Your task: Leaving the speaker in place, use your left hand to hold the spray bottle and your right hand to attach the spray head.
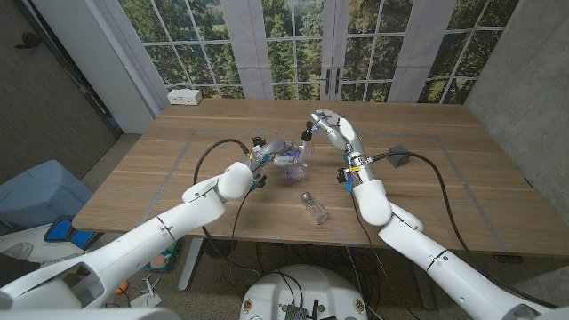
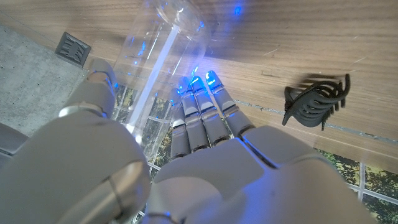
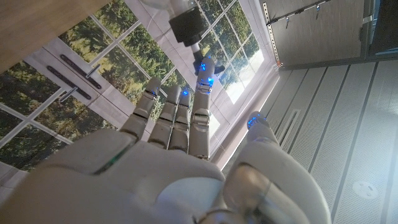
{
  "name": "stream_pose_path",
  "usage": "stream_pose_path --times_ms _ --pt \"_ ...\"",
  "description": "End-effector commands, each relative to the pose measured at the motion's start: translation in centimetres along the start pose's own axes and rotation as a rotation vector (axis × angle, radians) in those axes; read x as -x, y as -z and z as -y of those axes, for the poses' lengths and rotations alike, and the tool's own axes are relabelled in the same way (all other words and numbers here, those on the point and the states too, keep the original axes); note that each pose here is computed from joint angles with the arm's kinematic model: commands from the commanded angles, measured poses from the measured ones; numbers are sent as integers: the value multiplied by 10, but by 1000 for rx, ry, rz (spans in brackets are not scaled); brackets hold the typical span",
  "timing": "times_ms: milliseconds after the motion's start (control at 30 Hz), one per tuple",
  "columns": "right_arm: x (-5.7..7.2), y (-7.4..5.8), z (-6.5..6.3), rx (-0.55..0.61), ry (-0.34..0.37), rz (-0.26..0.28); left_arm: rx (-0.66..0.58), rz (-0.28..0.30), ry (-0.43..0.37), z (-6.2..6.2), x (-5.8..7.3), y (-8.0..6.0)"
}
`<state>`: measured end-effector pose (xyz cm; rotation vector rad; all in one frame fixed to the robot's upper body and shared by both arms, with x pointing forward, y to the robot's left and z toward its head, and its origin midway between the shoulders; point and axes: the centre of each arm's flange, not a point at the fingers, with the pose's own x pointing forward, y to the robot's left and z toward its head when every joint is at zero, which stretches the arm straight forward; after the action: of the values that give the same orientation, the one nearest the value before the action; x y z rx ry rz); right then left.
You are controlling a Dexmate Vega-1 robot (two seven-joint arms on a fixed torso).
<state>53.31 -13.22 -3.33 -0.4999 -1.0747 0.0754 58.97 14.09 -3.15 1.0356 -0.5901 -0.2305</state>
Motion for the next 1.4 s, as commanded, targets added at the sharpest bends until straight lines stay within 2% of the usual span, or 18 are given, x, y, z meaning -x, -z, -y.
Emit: stream_pose_path --times_ms 33,300,500,800,933,1400 --pt "-6 -8 -2 15 -64 33 -15 -20 18 1 -3 2" --pt "-11 -9 -2 46 -91 12 -68 -19 23 1 -4 -2" --pt "-15 -7 -2 56 -109 -27 -84 -15 19 2 -3 -4" --pt "-15 -3 2 60 -73 -49 -84 -15 19 3 -2 -5" --pt "-16 1 4 31 -91 -63 -82 -12 15 3 -2 -5" --pt "-12 10 17 34 21 -99 -72 -4 10 4 -1 -7"
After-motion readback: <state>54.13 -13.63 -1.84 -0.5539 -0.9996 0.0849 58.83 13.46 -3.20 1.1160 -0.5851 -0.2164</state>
